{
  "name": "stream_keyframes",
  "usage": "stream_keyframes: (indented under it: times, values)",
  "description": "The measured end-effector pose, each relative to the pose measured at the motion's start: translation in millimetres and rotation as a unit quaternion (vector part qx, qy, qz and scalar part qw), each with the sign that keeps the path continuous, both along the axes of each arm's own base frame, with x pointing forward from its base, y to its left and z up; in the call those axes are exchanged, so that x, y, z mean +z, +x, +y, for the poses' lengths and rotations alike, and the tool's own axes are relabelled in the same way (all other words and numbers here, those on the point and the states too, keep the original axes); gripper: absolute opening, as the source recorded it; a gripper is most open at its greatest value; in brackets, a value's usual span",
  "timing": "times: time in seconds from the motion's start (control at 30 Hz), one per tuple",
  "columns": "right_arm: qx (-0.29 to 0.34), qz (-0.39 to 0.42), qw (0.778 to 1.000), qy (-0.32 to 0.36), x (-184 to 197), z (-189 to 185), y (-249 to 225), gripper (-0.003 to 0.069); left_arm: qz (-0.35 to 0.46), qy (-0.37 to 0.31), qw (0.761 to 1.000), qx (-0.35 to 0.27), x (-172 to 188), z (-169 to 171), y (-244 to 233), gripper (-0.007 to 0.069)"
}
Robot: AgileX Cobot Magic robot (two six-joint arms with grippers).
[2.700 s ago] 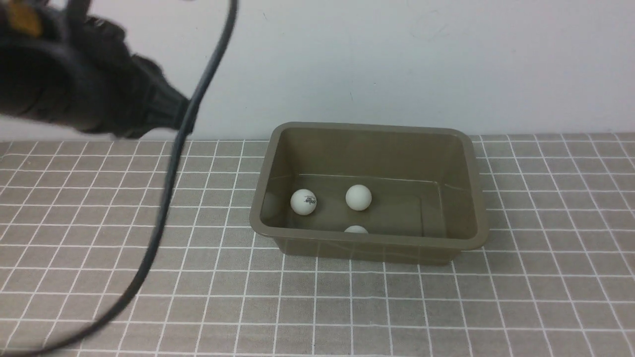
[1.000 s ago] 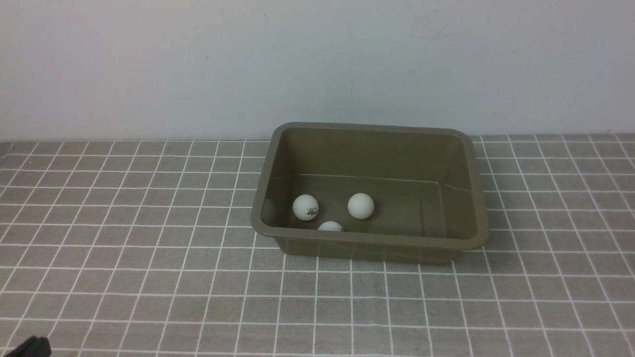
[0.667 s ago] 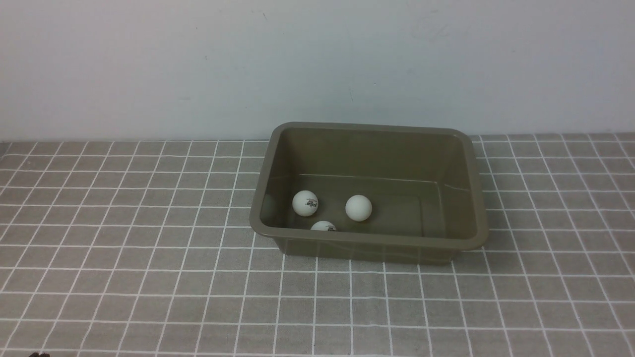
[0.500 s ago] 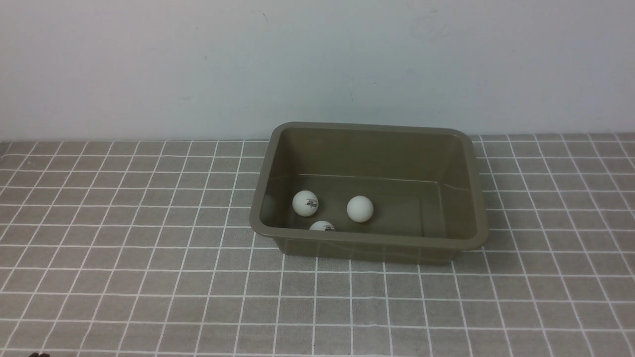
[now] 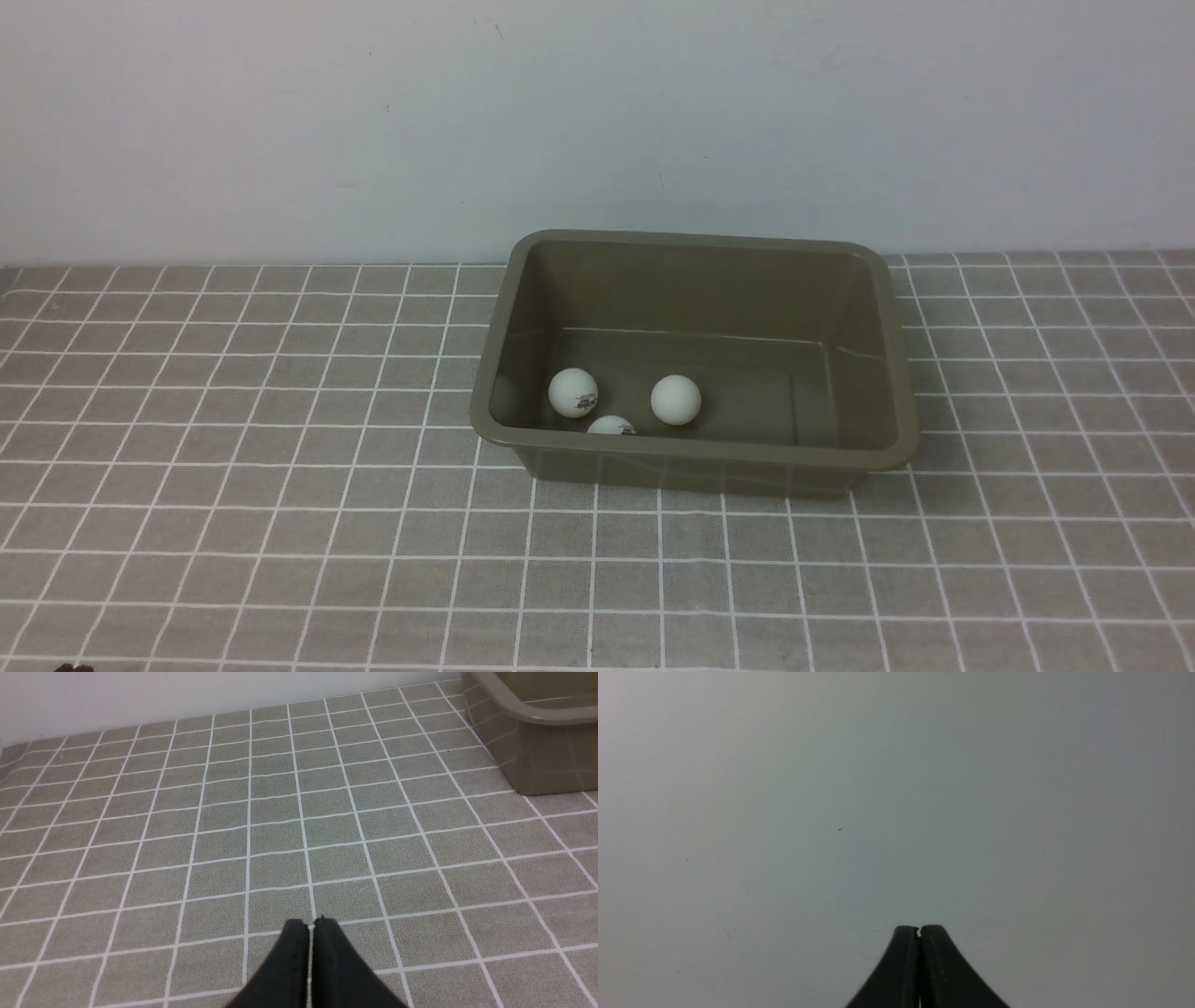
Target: Put the table tennis balls into the box on the grey coffee tablecloth.
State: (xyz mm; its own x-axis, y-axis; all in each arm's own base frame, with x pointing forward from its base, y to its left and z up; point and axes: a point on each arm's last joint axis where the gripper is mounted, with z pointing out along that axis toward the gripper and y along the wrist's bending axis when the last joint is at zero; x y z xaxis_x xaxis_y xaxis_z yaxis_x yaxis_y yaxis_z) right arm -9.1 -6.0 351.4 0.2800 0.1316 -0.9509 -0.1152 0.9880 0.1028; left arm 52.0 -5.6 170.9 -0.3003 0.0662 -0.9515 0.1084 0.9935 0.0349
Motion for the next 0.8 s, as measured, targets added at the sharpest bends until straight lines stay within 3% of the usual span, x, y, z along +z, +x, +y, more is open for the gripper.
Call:
stream_keyframes:
  times: [0.13, 0.3, 0.43, 0.5, 0.63, 0.8]
  values:
    - [-0.01, 0.006, 1.0, -0.008, -1.4, -0.7, 0.4, -0.0015, 0.0, 0.0, 1.0, 0.0, 0.0, 0.0, 0.0, -0.0005]
    - [-0.031, 0.086, 0.996, -0.019, -37.5, 0.8, 20.9, -0.0015, 0.0, 0.0, 1.0, 0.0, 0.0, 0.0, 0.0, -0.0005]
    - [-0.051, 0.159, 0.986, -0.026, -85.2, 1.6, 42.0, -0.0015, 0.0, 0.0, 1.0, 0.0, 0.0, 0.0, 0.0, -0.0005]
    - [-0.063, 0.211, 0.975, -0.034, -128.2, 1.3, 55.2, -0.0015, 0.0, 0.0, 1.0, 0.0, 0.0, 0.0, 0.0, -0.0005]
    - [-0.074, 0.252, 0.964, -0.039, -170.0, 0.4, 62.6, -0.0015, 0.0, 0.0, 1.0, 0.0, 0.0, 0.0, 0.0, -0.0005]
    - [-0.075, 0.246, 0.965, -0.04, -169.6, 0.4, 62.9, -0.0015, 0.0, 0.001, 1.0, 0.0, 0.0, 0.1, 0.0, -0.0005]
